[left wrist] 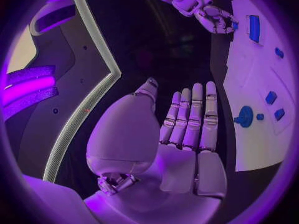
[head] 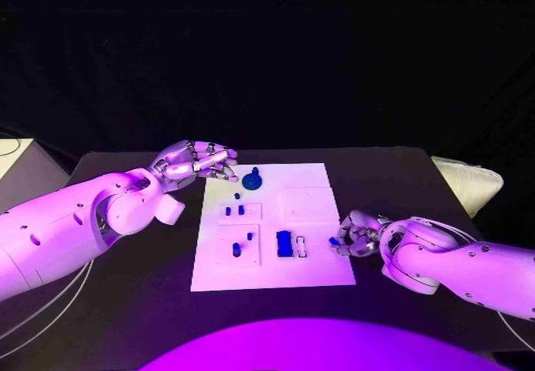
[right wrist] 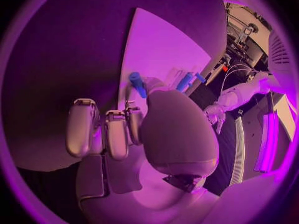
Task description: Assemble the parts on the task board
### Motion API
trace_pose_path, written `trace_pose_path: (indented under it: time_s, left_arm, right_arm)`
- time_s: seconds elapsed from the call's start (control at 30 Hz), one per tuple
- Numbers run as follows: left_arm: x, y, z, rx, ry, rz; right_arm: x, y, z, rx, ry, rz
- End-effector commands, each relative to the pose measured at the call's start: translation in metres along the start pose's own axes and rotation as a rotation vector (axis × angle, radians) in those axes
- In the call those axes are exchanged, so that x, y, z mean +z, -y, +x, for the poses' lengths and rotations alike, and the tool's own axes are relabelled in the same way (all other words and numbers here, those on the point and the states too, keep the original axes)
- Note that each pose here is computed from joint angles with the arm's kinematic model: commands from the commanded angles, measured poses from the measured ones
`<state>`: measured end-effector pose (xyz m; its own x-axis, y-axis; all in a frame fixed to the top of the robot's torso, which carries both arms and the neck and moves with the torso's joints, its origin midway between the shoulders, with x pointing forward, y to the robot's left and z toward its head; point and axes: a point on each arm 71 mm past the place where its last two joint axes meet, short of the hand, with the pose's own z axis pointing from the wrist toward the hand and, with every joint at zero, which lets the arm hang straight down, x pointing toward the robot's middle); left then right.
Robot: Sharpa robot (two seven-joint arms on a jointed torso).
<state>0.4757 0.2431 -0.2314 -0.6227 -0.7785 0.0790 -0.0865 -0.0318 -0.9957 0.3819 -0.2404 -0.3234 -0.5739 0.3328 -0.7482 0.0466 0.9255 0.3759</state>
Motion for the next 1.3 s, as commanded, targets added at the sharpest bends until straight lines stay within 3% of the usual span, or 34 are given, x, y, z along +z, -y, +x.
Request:
trace_pose_path:
  time_s: [0.03, 0.5, 1.0, 1.3]
  left_arm:
    - [0.0008, 0.0009, 0.0026, -0.008, -0.022, 0.013]
    - [0.0018, 0.0005, 0.0035, -0.009, -0.024, 0.011]
    - [0.0034, 0.0, 0.0057, -0.012, -0.034, 0.009]
    - [0.003, 0.0, 0.0056, -0.015, -0.034, 0.007]
  right_arm:
    - [-0.003, 0.006, 0.013, 0.077, -0.05, 0.036]
    - [-0.012, -0.015, -0.004, 0.195, -0.058, -0.01]
    - [0.004, -0.042, 0.01, 0.201, -0.141, -0.026]
    - [0.01, -0.05, 0.015, 0.196, -0.156, -0.026]
